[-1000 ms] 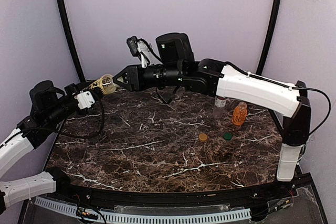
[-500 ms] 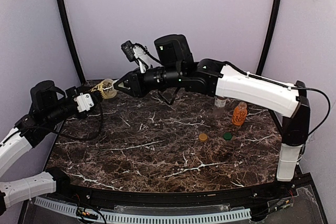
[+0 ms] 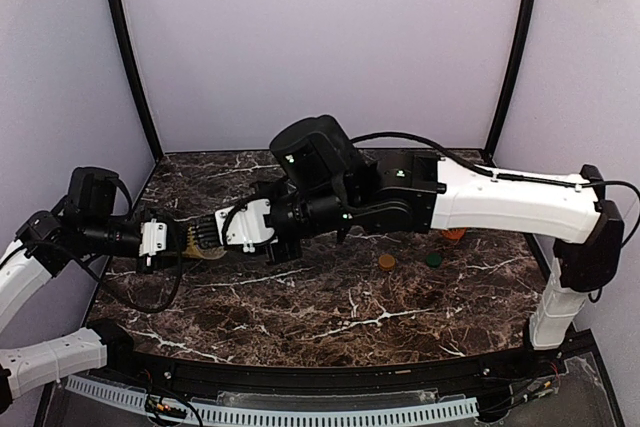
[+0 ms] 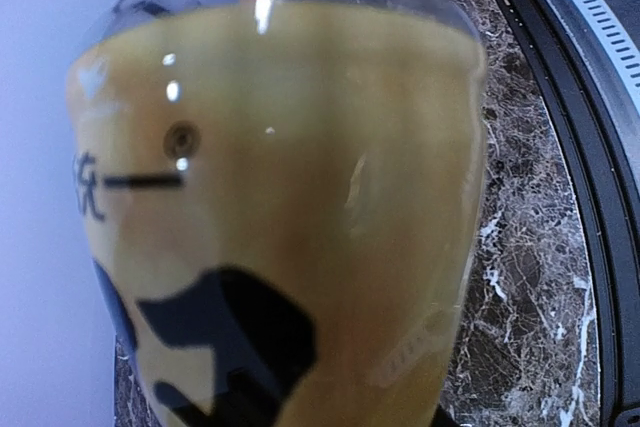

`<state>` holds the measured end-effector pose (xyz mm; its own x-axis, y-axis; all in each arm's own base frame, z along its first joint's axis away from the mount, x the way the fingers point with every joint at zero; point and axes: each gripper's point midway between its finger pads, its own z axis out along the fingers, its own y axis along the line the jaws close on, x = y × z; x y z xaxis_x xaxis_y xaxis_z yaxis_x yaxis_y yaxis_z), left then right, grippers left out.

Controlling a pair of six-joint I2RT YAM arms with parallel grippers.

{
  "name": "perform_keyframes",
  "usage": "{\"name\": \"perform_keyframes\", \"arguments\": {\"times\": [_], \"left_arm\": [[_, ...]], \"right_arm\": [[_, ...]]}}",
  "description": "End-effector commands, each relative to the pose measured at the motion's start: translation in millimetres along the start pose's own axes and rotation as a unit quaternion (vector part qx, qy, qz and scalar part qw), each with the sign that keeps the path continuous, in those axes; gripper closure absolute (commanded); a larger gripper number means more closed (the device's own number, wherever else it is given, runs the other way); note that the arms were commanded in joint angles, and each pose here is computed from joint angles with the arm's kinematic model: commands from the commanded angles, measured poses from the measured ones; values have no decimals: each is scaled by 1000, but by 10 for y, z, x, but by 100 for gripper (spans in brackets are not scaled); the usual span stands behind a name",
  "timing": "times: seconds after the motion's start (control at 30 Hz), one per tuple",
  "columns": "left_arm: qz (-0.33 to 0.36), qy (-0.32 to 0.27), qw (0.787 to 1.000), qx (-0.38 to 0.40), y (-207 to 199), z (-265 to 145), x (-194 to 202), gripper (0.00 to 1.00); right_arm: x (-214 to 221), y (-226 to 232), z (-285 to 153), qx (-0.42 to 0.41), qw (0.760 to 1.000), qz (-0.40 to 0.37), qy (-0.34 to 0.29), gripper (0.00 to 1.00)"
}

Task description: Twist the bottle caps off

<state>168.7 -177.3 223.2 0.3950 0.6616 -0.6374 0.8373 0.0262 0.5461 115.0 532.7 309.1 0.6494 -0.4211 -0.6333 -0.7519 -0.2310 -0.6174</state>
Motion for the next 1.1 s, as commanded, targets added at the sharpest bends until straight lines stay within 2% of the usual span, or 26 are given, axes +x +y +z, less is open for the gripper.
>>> {"name": "perform_keyframes", "arguments": {"times": [0.0, 0.17, 0.43, 0.53, 0.67, 0.87, 0.97, 1.0, 1.03, 1.07], "left_arm": [[4, -44, 997, 62, -242, -35, -174, 67], [6, -39, 997, 69, -283, -31, -148, 66], [4, -45, 997, 66, -275, -38, -169, 67], [6, -49, 997, 62, -257, -45, -188, 67], [7, -51, 997, 57, -240, -47, -199, 67], [5, -44, 998, 52, -228, -34, -166, 67], [-6, -39, 999, 30, -136, -13, -150, 68], [-20, -37, 999, 23, -108, -3, -140, 68], [-17, -36, 999, 0, -3, 4, -144, 68], [-34, -33, 999, -11, 39, 15, -128, 68]], "right_arm": [[58, 30, 97, 28, 982, -179, 47, 100], [64, -12, 78, 46, 966, -245, 73, 100], [26, -57, 103, 66, 956, -275, 74, 100], [34, -78, 128, 78, 955, -275, 74, 71], [17, -112, 138, 90, 956, -270, 72, 46], [27, -173, 116, 109, 956, -261, 79, 32], [-89, -204, 29, 121, 963, -234, 50, 24], [-168, -204, -28, 121, 968, -217, 29, 17], [-261, -209, -99, 120, 973, -197, 6, 4], [-366, -212, -185, 118, 977, -178, -20, 2]]}}
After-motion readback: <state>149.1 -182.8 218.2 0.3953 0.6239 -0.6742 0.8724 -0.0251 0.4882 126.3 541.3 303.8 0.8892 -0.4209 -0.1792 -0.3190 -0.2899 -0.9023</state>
